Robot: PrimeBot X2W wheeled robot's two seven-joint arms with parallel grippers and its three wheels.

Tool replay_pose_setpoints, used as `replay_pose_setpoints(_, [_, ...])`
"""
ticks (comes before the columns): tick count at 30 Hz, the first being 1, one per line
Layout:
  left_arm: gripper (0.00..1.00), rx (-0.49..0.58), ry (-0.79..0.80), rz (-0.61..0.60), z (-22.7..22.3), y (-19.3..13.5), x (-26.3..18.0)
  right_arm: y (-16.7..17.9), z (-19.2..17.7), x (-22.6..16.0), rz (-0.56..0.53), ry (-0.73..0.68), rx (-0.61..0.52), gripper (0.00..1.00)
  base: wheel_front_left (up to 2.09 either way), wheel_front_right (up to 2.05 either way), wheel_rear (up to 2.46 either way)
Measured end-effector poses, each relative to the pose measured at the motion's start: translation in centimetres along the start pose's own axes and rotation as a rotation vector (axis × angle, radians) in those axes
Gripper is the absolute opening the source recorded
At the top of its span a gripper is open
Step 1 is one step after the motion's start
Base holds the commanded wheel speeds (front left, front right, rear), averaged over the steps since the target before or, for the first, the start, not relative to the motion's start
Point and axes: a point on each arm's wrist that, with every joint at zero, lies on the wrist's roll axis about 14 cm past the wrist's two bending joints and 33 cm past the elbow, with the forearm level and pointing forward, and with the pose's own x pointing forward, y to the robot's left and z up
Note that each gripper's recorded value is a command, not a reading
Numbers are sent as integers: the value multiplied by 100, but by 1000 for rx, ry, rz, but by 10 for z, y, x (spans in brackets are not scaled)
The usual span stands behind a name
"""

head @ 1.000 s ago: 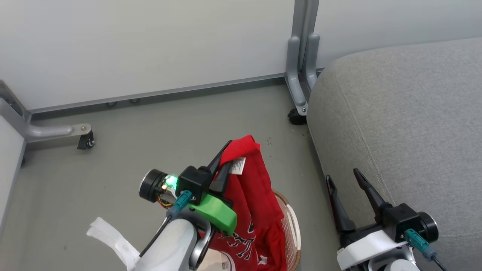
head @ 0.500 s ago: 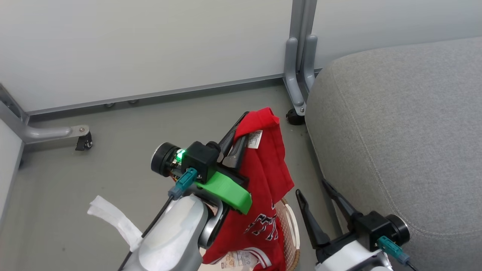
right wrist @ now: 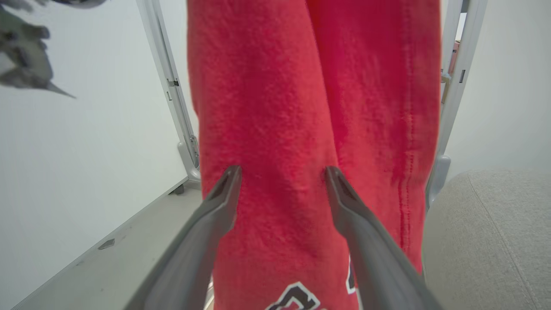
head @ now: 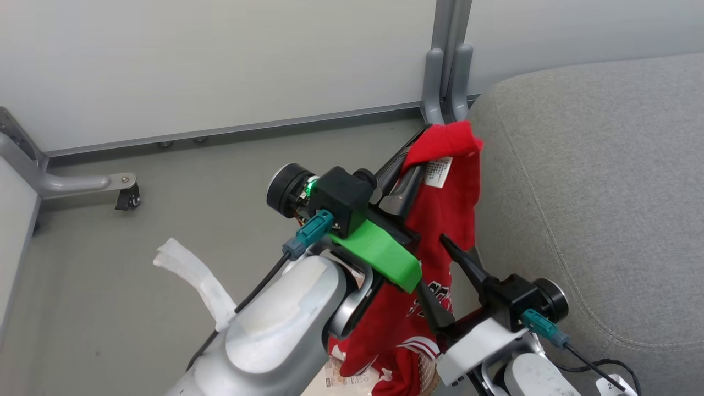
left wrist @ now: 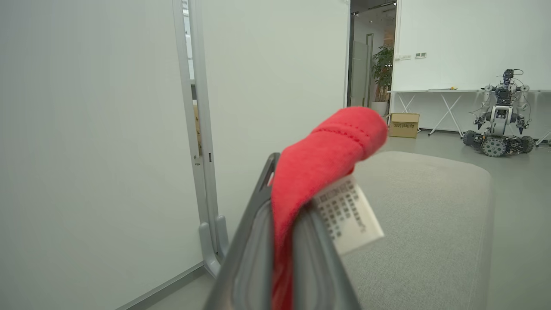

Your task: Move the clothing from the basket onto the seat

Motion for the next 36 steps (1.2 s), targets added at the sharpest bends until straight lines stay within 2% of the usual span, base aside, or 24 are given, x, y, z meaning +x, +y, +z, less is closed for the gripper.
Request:
replay_pose_setpoints(6, [0,9,-33,-29,18,-13,7,-9,-20,-5,-26,66,-5,100,0,0,0])
replay_pose_setpoints(14, [0,14,-34,-51,21,-24,7,-11,-26,-8,-40,84,16,100,0,0,0])
replay_pose_setpoints(15, [0,15,-31,-51,20,-24,7,-9,-26,-8,-35,85,18,37,0,0,0])
replay_pose_setpoints(16, [0,15,-27,-51,19,-24,6,-6,-27,-7,-25,86,18,0,0,0,0])
replay_pose_setpoints(25, [0,22,8,-6,7,-11,2,8,-34,-9,15,108,41,0,0,0,0])
replay_pose_setpoints(35, [0,14,61,18,-11,-3,-1,6,-38,-16,5,123,52,0,0,0,0])
replay_pose_setpoints(36, [47,12,69,20,-14,-3,-1,5,-39,-17,3,124,51,0,0,0,0])
